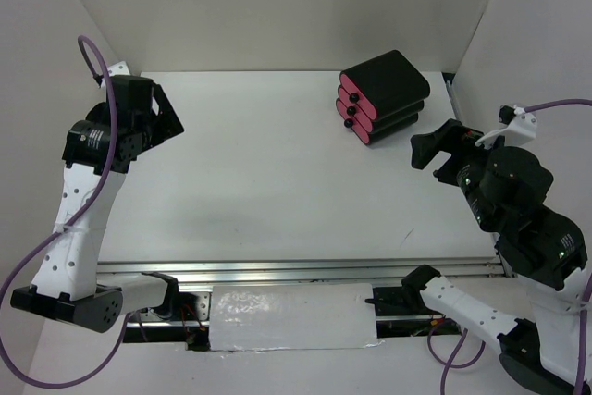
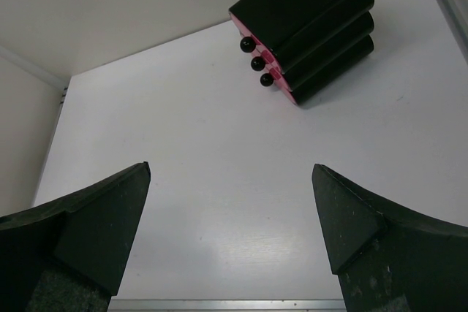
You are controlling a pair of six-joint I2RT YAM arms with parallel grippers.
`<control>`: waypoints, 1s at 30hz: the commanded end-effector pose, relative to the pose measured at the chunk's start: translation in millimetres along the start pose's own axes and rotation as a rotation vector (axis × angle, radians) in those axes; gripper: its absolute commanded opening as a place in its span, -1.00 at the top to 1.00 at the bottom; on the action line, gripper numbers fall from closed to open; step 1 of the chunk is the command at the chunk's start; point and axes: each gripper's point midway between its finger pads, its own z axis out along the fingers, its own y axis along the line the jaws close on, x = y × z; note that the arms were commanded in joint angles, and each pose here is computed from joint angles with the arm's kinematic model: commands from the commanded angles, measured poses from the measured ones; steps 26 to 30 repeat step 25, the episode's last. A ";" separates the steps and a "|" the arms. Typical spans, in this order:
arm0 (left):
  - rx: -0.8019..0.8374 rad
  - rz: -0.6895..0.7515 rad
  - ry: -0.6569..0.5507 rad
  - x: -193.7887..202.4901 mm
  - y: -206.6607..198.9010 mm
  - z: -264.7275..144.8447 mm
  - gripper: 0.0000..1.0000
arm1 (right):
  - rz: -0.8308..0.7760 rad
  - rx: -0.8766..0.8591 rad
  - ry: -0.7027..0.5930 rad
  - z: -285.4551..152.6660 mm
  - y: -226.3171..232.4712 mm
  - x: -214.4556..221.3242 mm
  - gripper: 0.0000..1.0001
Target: Organize the makeup
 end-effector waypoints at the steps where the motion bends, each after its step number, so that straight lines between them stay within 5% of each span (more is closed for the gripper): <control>1: 0.002 -0.027 -0.037 -12.1 -0.1 -4.0 -0.99 | 0.048 -0.012 -0.044 0.4 5.9 -13.1 -1.00; 30: 0.010 -0.021 -0.043 -13.4 -2.3 -2.9 -0.99 | 0.090 -0.015 -0.072 -1.6 7.8 -21.4 -1.00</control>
